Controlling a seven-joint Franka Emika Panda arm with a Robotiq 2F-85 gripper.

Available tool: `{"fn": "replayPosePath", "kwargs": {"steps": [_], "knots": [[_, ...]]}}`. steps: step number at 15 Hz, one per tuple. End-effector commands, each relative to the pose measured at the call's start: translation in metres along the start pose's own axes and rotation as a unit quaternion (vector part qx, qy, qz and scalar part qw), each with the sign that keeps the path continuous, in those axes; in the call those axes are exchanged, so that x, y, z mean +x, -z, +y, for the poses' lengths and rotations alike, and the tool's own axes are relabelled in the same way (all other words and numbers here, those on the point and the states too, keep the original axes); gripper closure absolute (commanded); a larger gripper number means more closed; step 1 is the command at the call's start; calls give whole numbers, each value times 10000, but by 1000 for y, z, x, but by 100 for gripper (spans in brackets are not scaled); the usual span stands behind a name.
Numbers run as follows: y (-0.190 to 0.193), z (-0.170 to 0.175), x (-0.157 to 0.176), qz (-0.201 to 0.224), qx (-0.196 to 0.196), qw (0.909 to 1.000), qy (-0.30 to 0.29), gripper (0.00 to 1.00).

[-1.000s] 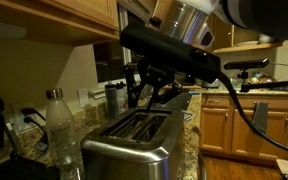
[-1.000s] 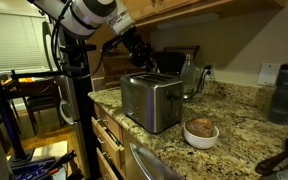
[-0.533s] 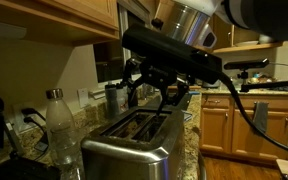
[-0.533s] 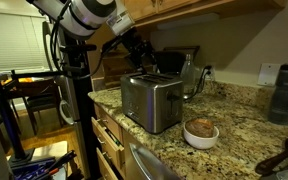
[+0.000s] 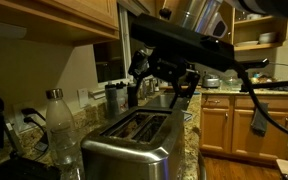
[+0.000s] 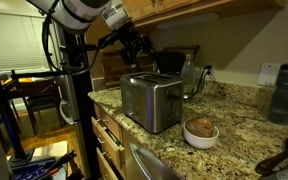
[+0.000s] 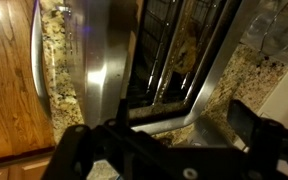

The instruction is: Put the slices of bread in the toaster

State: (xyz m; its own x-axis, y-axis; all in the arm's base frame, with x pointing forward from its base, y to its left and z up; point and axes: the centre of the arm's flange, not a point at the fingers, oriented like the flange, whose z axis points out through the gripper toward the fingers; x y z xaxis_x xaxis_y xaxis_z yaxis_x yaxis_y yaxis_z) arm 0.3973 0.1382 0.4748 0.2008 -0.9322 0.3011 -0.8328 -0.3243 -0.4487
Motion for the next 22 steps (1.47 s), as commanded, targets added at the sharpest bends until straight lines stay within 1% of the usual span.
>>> {"fn": "replayPosePath", "kwargs": {"steps": [1, 6, 9, 10, 15, 18, 22], "knots": [[24, 17, 8, 126, -213, 9996, -146, 0], [40, 27, 27, 413, -566, 9971, -303, 0], [45, 33, 40, 381, -774, 9956, -352, 0], [31, 23, 31, 395, -687, 9964, -290, 0], [33, 25, 37, 408, -745, 9958, -330, 0], [24, 16, 29, 476, -829, 9951, -253, 0], [22, 2, 35, 623, -867, 9939, -264, 0]]}}
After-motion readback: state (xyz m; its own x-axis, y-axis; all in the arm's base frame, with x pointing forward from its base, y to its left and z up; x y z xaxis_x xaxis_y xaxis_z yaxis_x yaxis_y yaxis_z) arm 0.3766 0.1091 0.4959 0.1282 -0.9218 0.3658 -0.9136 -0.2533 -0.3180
